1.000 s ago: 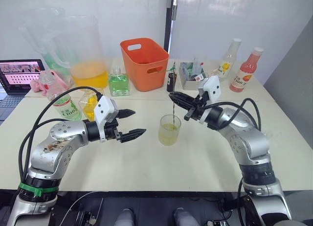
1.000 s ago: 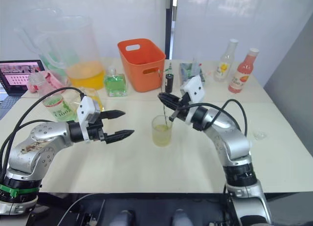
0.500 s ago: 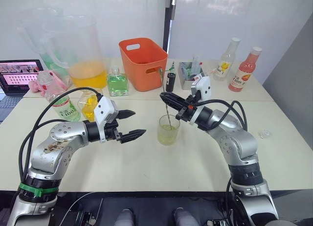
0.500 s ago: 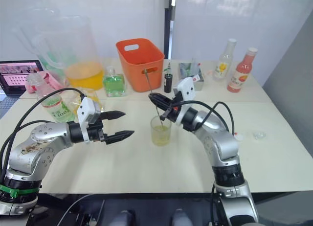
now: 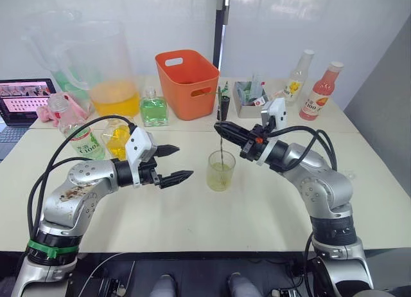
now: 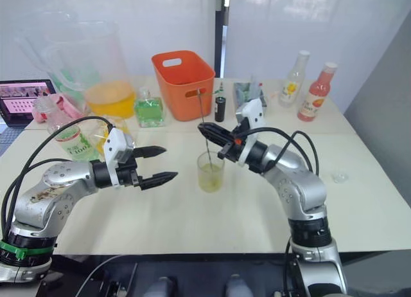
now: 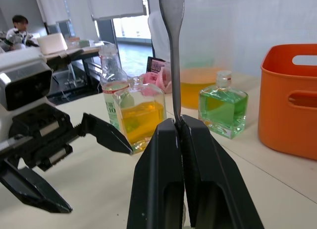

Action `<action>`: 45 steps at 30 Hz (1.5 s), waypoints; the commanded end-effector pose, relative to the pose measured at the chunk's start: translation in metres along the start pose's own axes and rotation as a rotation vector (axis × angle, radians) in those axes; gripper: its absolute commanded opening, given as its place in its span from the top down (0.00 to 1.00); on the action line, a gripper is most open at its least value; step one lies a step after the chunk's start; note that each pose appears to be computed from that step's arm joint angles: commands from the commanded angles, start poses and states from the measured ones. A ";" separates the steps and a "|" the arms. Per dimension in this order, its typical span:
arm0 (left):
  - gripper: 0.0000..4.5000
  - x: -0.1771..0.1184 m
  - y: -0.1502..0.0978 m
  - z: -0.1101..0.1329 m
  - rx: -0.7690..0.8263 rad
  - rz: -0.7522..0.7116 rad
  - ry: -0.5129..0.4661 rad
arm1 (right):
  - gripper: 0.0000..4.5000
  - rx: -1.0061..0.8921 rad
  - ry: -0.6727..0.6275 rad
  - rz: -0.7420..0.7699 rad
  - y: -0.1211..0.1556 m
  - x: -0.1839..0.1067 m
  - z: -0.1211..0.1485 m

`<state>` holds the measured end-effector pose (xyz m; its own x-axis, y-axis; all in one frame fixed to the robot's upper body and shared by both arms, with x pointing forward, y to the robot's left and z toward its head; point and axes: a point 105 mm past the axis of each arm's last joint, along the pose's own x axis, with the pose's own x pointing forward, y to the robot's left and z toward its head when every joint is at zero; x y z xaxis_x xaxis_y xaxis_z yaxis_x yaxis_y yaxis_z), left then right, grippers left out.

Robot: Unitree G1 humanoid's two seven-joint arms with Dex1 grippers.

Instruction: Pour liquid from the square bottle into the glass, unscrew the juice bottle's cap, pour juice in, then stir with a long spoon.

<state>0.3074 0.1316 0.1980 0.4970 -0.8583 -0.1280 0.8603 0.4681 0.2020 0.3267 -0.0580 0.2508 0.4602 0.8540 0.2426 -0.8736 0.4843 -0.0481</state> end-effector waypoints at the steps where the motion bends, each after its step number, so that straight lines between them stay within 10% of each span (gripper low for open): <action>1: 0.00 -0.001 0.001 0.011 0.048 0.003 -0.020 | 1.00 0.007 -0.065 0.021 0.008 0.004 0.011; 45: 0.00 -0.001 -0.011 0.009 0.023 -0.070 -0.022 | 1.00 -0.232 -0.001 -0.129 -0.009 0.005 0.008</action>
<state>0.3004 0.1263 0.1959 0.4418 -0.8866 -0.1370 0.8915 0.4169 0.1770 0.3404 -0.0596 0.2474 0.5851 0.7778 0.2295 -0.7589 0.6249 -0.1830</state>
